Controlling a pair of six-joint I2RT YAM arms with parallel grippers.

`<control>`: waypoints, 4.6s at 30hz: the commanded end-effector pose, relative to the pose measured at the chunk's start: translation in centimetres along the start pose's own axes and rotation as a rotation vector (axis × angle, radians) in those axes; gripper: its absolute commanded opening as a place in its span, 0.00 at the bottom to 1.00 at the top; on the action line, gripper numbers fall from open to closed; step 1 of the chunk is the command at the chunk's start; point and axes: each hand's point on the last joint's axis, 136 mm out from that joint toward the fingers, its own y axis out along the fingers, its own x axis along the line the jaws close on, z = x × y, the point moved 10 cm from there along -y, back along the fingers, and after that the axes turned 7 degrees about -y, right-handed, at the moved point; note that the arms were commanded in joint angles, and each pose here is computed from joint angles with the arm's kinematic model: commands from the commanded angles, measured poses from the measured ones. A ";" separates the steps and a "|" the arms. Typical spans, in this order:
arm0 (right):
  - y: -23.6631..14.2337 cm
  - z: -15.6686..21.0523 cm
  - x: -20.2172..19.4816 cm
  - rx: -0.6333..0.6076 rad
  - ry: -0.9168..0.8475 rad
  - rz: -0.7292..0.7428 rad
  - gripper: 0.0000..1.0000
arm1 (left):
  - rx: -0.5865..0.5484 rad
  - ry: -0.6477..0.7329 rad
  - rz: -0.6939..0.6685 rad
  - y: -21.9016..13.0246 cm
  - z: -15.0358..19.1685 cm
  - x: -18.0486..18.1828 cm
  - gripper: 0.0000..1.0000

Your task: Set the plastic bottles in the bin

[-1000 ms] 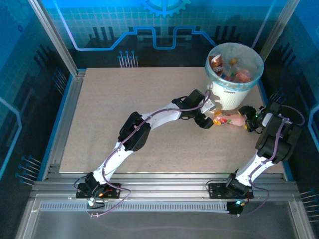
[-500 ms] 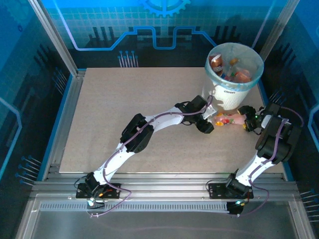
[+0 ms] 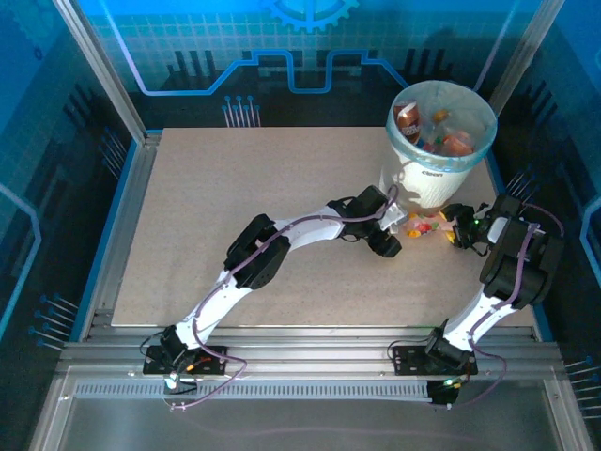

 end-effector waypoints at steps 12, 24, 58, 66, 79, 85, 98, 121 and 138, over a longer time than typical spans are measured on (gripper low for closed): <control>-9.0 4.5 4.4 -0.108 -0.185 0.079 0.48 | -0.254 0.060 -0.025 -12.8 -1.9 -6.4 0.76; -18.2 13.5 8.2 -0.230 -0.431 0.018 0.47 | -0.345 -0.042 -0.028 -23.1 1.2 -10.7 0.79; -21.5 6.7 40.5 -0.790 -1.245 0.567 0.40 | -0.572 0.025 -0.160 -35.1 -2.3 -15.7 0.83; -19.2 3.8 36.5 -0.560 -1.151 0.596 0.42 | -0.561 0.009 -0.141 -34.2 -2.4 -15.4 0.83; -12.5 -0.3 34.3 -0.346 -1.036 0.497 0.79 | -0.532 -0.030 -0.125 -33.0 -2.8 -15.0 0.83; -14.4 -0.9 35.6 -0.491 -1.012 0.459 1.00 | -0.530 -0.045 -0.123 -33.0 -2.7 -15.0 0.83; -7.4 -2.7 32.7 -0.293 -1.011 0.480 0.54 | -0.492 -0.071 -0.127 -31.3 -2.2 -14.1 0.83; -15.9 0.0 35.2 -0.432 -0.966 0.321 0.87 | -0.648 -0.062 -0.327 -36.2 -0.9 -14.2 0.86; -20.0 17.9 17.1 -0.488 -1.031 0.140 0.82 | -0.866 -0.546 -1.143 -41.1 20.0 1.3 0.93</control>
